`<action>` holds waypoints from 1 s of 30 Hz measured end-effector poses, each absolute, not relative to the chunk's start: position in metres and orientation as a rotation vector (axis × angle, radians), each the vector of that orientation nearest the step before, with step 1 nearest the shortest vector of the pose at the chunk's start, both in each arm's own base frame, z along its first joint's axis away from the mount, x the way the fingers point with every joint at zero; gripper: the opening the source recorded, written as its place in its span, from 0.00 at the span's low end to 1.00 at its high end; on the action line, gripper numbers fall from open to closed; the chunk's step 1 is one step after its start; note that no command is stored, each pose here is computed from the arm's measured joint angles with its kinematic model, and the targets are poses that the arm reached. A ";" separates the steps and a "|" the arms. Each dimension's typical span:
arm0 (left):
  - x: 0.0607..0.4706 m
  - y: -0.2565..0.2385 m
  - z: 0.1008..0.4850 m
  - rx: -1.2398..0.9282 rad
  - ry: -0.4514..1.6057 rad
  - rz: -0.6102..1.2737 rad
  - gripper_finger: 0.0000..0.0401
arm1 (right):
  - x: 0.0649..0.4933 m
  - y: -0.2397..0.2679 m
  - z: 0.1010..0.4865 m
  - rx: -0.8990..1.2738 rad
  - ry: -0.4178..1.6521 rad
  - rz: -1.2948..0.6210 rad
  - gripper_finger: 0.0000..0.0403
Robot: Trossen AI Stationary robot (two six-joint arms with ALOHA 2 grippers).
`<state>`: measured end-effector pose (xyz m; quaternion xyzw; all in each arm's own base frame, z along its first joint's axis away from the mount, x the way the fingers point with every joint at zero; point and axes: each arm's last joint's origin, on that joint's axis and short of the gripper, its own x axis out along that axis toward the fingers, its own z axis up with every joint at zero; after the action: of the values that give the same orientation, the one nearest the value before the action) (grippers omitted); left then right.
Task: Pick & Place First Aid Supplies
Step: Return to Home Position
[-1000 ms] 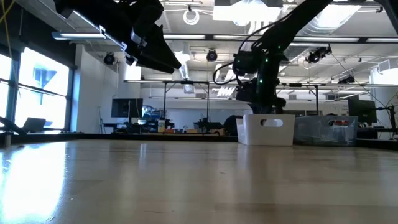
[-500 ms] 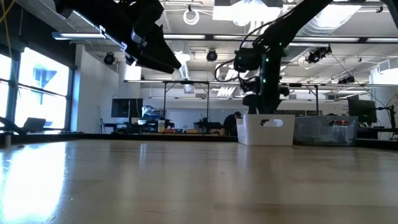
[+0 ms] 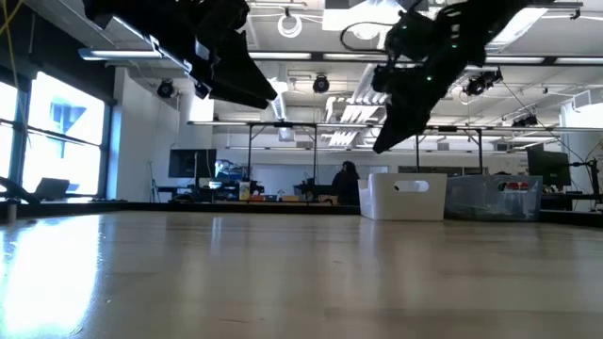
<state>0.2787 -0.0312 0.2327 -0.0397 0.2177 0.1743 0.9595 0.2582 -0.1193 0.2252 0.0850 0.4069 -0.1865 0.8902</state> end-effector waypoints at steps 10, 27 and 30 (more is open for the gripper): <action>0.293 -0.037 0.229 -0.040 0.287 0.123 0.54 | 0.217 -0.061 0.224 0.023 0.549 -0.031 0.06; 0.273 0.035 0.201 -0.174 0.215 0.191 0.54 | 0.132 -0.043 0.208 -0.118 0.177 -0.049 0.01; 0.267 0.048 0.204 -0.174 0.197 0.228 0.54 | 0.125 -0.041 0.213 -0.101 0.127 -0.038 0.01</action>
<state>0.2666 0.0484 0.2037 -0.0866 0.0982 0.1134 0.9849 0.1248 -0.0406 0.2125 -0.0505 0.0632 -0.0192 0.9965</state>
